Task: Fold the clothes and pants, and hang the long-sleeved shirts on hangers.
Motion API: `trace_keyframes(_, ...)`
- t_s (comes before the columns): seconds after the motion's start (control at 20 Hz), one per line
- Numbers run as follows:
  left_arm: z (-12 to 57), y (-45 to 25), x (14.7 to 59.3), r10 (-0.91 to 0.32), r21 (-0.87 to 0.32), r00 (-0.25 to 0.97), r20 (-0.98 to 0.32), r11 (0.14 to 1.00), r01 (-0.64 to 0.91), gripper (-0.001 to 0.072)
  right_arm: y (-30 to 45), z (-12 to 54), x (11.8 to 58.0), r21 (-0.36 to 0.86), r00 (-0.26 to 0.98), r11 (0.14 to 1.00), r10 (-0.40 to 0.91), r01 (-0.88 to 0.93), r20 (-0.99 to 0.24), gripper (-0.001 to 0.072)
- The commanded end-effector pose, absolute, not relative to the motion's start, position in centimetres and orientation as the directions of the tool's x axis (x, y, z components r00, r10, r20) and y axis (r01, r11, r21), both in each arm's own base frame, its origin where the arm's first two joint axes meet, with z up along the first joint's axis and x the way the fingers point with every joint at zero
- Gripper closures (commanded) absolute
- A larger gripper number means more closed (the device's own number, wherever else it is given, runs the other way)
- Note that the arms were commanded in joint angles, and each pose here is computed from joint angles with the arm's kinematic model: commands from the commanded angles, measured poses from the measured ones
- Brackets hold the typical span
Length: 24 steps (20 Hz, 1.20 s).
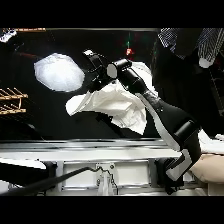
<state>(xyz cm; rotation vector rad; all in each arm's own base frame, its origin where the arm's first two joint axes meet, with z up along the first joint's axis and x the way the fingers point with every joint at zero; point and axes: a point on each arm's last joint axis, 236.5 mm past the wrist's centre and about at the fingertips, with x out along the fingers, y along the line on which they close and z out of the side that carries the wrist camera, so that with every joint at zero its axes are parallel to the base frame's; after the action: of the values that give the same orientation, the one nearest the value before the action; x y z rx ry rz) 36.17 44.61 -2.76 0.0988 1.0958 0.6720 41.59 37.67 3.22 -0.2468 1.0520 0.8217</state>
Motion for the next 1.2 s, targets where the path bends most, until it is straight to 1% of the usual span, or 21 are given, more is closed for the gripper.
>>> trace_keyframes(0.0, -2.7, 44.8, 36.2, 0.554, 0.404, 0.280, -0.784, 0.798, -0.448, 0.0690, 37.8, 3.2, 41.5, 0.197, 0.233, 0.683, 0.483, -0.703, -0.844, 0.0692)
trace_keyframes(0.3, -2.5, 43.9, 37.0, 0.552, 0.413, 0.287, -0.783, 0.806, -0.424, 0.0691, 37.8, 3.2, 41.4, 0.198, 0.231, 0.683, 0.482, -0.703, -0.845, 0.0692)
trace_keyframes(0.5, -2.9, 43.5, 36.4, 0.536, 0.404, 0.260, -0.804, 0.811, -0.424, 0.0691, 37.7, 3.2, 41.5, 0.196, 0.233, 0.684, 0.481, -0.703, -0.845, 0.0692)
trace_keyframes(0.75, -1.9, 43.6, 36.4, 0.545, 0.366, 0.269, -0.794, 0.782, -0.504, 0.0691, 37.8, 3.2, 41.5, 0.196, 0.234, 0.684, 0.482, -0.703, -0.845, 0.0692)
trace_keyframes(1.15, -1.9, 43.2, 35.8, 0.530, 0.351, 0.254, -0.809, 0.782, -0.516, 0.0694, 37.7, 3.1, 41.4, 0.196, 0.231, 0.683, 0.481, -0.703, -0.846, 0.0692)
